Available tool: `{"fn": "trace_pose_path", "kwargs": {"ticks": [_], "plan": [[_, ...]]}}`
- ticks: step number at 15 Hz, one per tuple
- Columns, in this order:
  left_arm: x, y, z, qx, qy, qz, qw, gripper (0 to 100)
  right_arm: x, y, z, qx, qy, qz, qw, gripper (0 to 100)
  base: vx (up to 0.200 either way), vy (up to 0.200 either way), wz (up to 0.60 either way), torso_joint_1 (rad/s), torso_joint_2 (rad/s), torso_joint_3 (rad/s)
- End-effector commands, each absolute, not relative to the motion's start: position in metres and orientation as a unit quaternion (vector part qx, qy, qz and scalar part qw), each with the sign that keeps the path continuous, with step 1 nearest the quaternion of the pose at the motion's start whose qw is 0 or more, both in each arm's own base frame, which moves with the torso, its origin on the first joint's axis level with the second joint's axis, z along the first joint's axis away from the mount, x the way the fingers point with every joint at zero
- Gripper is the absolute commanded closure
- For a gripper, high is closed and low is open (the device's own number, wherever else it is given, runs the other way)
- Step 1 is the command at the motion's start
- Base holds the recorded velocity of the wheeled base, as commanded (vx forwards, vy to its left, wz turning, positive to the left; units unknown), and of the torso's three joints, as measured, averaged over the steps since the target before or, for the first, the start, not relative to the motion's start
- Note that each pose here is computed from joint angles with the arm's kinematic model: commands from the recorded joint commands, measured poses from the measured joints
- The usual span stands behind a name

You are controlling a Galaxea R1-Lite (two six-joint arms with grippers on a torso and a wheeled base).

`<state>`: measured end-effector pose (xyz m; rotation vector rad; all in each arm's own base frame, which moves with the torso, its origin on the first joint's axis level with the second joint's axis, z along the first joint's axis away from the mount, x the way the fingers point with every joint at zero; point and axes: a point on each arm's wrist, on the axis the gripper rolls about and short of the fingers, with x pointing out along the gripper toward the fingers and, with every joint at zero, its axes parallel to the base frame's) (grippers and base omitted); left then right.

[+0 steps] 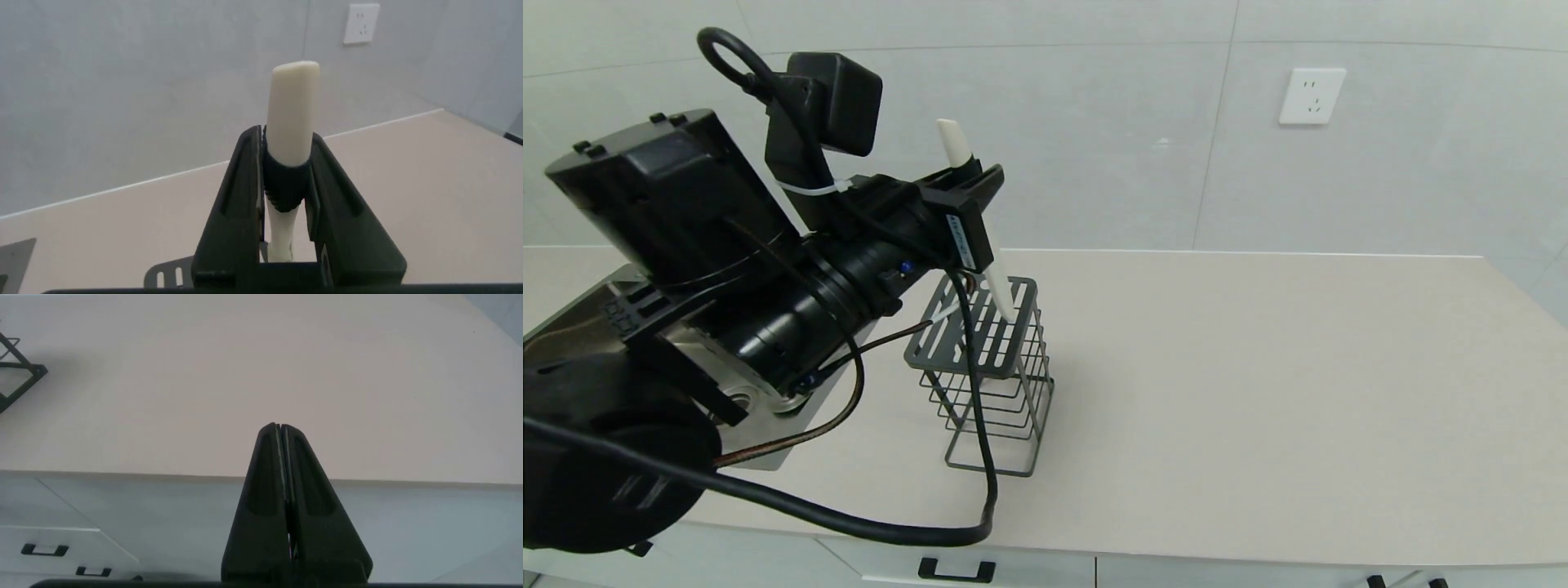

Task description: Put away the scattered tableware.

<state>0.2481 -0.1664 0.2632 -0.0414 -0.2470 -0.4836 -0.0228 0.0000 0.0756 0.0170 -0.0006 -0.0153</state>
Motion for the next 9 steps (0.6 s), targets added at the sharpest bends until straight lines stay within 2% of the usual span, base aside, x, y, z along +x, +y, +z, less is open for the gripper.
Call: {"fn": "trace_pose_path", "kwargs": {"ticks": [1,9], "plan": [[0.2505,-0.1679,0.2615,-0.020,-0.120,-0.239,0.963,100,-0.0227,0.0000,0.0755,0.008,0.001,-0.008,1.000,100,0.000,0.000,0.00,0.000,0.00,0.000],[0.2561,-0.1713,0.2593,-0.018,-0.120,-0.251,0.960,100,-0.0227,0.0000,0.0755,0.008,0.001,-0.008,1.000,100,0.000,0.000,0.00,0.000,0.00,0.000]]}}
